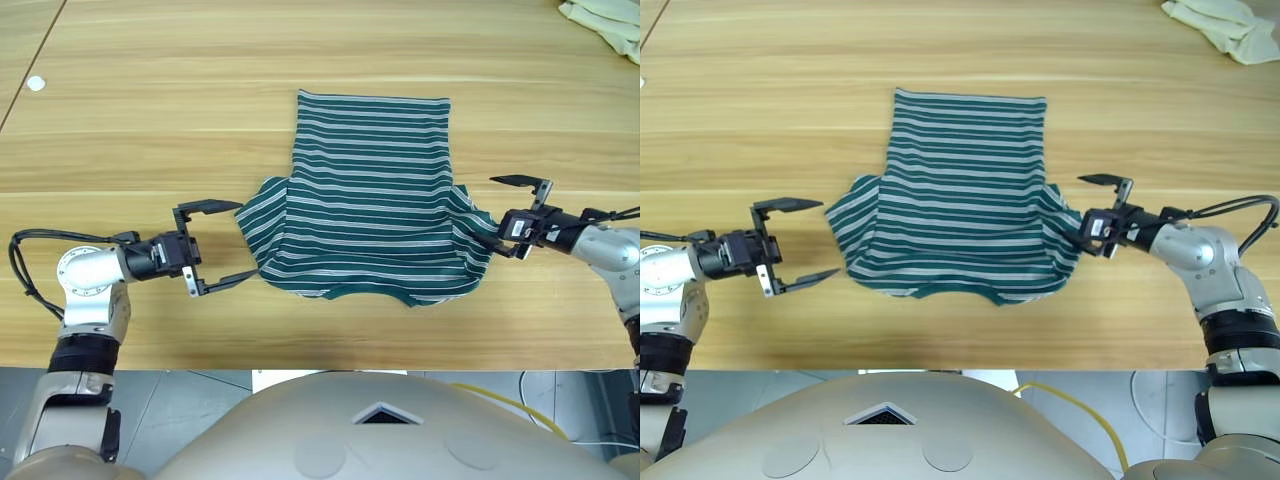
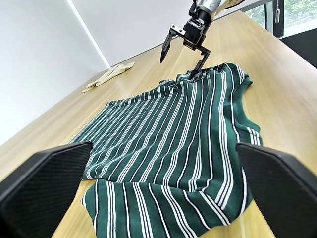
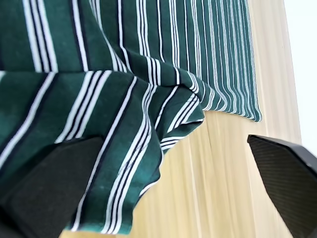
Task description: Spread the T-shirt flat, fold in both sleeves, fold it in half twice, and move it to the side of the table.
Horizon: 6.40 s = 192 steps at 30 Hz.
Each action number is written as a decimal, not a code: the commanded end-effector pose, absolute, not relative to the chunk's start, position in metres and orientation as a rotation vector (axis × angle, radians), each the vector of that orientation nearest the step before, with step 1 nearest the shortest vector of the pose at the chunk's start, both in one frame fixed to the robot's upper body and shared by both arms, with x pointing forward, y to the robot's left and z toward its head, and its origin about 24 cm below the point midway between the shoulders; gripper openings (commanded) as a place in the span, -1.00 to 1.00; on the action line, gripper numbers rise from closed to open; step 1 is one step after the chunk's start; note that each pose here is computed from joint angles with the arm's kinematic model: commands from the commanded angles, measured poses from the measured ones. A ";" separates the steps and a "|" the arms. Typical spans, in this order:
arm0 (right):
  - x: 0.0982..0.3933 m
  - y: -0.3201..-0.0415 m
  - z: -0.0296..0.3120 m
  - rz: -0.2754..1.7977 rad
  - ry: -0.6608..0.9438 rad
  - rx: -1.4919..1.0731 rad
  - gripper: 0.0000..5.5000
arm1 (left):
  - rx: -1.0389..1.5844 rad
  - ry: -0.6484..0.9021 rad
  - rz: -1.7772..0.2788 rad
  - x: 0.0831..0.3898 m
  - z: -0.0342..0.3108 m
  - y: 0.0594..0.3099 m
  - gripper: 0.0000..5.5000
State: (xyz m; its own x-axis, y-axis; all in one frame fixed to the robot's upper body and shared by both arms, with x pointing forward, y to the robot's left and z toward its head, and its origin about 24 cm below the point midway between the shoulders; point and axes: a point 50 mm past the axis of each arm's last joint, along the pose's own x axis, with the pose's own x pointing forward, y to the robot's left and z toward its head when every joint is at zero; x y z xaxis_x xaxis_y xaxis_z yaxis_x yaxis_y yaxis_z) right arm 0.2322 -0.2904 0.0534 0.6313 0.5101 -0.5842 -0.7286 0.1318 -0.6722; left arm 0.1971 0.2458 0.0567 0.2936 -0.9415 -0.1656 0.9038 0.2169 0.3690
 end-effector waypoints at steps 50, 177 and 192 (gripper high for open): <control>0.194 -0.271 0.098 0.973 -0.021 -1.036 0.96 | 1.517 0.173 -1.238 0.221 0.049 0.248 0.68; 0.192 -0.251 0.087 1.004 -0.044 -0.963 0.96 | 1.021 -0.247 -1.182 0.235 0.013 0.132 -0.99; 0.200 -0.257 0.087 0.939 -0.027 -0.999 0.96 | 0.970 -0.268 -1.214 0.238 0.026 0.128 -0.33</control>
State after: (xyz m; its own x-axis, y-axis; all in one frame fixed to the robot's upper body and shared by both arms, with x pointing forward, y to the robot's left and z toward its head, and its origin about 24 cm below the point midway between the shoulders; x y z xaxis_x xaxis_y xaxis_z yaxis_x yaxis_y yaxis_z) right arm 0.1958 -0.2545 0.0831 0.5999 0.7010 -0.3856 -0.6810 0.1944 -0.7060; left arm 0.2342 0.1282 0.0203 0.3659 -0.8765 -0.3128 0.6765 0.0197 0.7362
